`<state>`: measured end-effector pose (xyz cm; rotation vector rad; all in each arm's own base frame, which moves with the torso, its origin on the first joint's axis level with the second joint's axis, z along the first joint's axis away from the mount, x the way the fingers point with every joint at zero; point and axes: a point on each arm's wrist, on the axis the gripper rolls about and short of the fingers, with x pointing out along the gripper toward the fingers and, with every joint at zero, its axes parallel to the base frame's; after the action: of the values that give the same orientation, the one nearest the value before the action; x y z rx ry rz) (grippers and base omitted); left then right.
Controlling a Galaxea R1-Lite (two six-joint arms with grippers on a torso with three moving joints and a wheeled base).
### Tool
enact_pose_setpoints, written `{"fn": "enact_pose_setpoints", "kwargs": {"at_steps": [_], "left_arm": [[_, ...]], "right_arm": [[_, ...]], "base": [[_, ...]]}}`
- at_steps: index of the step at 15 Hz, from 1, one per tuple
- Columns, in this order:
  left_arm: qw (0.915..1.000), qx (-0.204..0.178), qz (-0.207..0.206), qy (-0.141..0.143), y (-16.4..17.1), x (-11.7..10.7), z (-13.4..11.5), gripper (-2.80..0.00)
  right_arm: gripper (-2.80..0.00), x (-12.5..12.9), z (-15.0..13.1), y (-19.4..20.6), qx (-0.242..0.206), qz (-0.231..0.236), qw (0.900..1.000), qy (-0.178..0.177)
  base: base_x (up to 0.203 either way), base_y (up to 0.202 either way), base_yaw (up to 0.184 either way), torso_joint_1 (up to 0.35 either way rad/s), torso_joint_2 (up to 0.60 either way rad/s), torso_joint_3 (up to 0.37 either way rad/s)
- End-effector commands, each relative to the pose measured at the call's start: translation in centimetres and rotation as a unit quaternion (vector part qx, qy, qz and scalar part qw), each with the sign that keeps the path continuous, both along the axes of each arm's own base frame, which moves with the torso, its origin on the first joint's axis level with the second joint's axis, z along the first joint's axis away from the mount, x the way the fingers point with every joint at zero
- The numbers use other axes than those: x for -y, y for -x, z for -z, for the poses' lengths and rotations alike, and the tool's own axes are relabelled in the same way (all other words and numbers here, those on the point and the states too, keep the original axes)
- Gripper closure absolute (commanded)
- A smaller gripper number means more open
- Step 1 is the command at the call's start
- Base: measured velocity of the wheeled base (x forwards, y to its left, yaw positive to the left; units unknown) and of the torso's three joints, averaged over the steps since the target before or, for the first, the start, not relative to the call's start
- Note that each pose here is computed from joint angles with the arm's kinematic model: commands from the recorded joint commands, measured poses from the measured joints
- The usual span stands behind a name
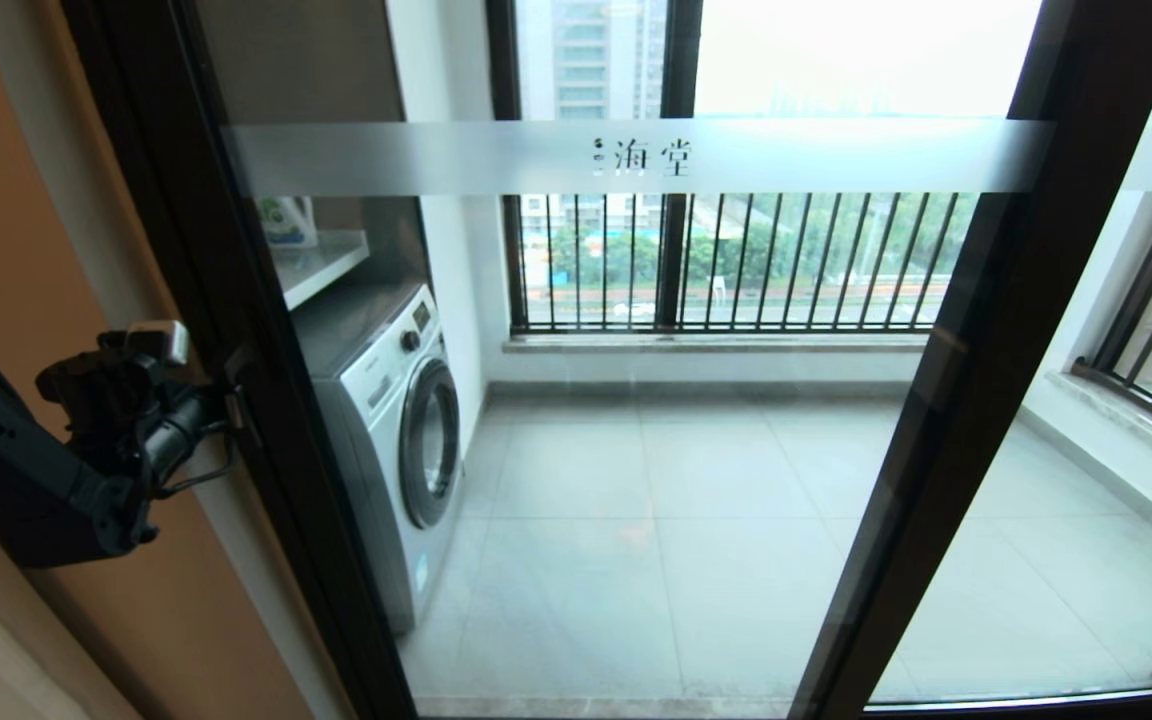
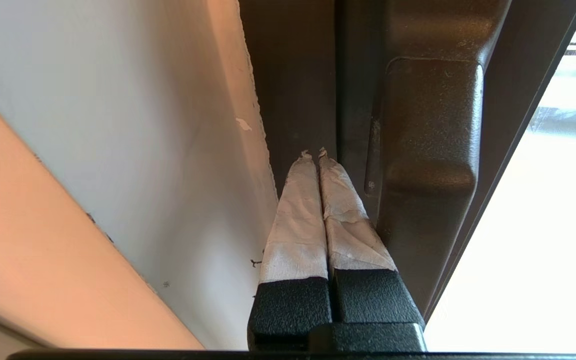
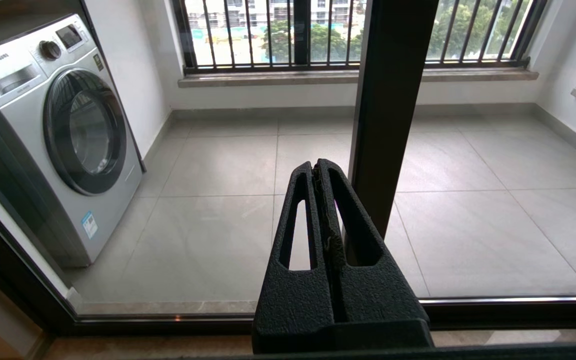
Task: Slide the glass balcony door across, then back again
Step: Open the slid door
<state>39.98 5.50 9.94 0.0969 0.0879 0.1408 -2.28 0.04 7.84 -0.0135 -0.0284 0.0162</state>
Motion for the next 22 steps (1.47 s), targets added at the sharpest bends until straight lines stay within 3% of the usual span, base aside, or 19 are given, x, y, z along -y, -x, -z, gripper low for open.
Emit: {"fn": "enact_pose_setpoints", "kwargs": {"at_steps": [1, 22], "left_arm": [[0.9989, 0.005, 0.046, -0.001, -0.2, 4.0, -0.2, 0.00], [0.9975, 0.002, 0.070, 0.007, 0.5, 6.2, -0.3, 0.00]], "right_arm": [[0.00, 0.0, 0.3, -0.1, -0.006, 0.000, 1.000, 0.000], [0.00, 0.0, 0.3, -0.1, -0.005, -0.001, 1.000, 0.000]], "base": [[0.000, 0.000, 0.000, 0.000, 0.00, 0.000], [0.000, 0.000, 0.000, 0.000, 0.00, 0.000]]}}
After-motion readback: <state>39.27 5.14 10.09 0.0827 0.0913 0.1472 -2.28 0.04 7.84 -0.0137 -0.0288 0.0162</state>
